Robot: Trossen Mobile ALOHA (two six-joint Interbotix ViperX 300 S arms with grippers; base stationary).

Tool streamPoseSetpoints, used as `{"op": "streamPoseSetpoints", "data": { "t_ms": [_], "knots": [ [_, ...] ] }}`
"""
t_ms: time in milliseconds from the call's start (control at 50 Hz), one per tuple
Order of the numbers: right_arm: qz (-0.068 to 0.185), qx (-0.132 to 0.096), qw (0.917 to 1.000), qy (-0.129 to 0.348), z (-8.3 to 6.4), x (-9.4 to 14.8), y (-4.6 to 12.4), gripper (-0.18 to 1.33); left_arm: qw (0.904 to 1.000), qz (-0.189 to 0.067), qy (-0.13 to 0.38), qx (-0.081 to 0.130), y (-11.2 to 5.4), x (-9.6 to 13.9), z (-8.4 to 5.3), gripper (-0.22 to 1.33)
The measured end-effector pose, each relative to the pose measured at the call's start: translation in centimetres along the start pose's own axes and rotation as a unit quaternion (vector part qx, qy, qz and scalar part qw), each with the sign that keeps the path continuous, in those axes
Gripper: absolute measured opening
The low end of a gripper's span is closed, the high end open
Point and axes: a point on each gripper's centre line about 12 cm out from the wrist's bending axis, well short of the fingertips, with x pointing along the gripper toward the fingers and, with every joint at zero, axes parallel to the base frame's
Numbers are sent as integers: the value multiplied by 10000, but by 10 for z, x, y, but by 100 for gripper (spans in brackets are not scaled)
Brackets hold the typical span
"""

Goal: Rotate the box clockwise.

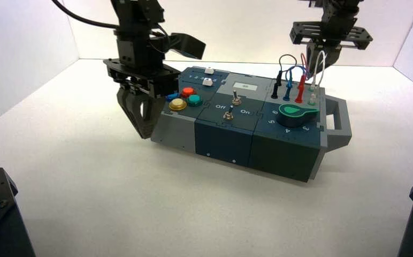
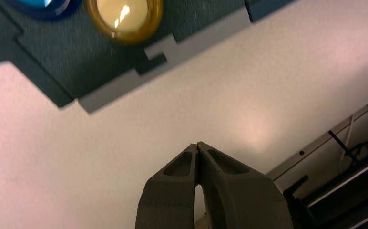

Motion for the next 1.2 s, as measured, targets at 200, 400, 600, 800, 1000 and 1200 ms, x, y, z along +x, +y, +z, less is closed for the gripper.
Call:
{"op": "streamPoseSetpoints", "data": {
  "t_ms": [200, 400, 600, 800, 1000, 1200],
  "knots": [
    [-2, 29, 9999, 123, -3, 9, 0, -14, 9999, -5, 116, 53, 3, 11, 9, -17],
    [8, 62, 9997, 248, -8, 12, 0, -14, 9998, -2, 156, 87, 4, 16, 14, -16],
    [7, 22, 9991, 434, -14, 12, 3, -14, 9999, 38, 81, 128, 5, 14, 19, -17],
    [20, 25, 9985, 553, -19, 12, 5, -14, 9998, 86, 38, 161, 7, 12, 22, -17],
    [32, 58, 9980, 631, -24, 12, 5, -14, 9997, 149, 15, 214, 8, 11, 26, -17],
    [18, 27, 9968, 800, -31, 10, 6, -14, 9994, 208, 23, 270, 10, 12, 28, -17]
  ]
}}
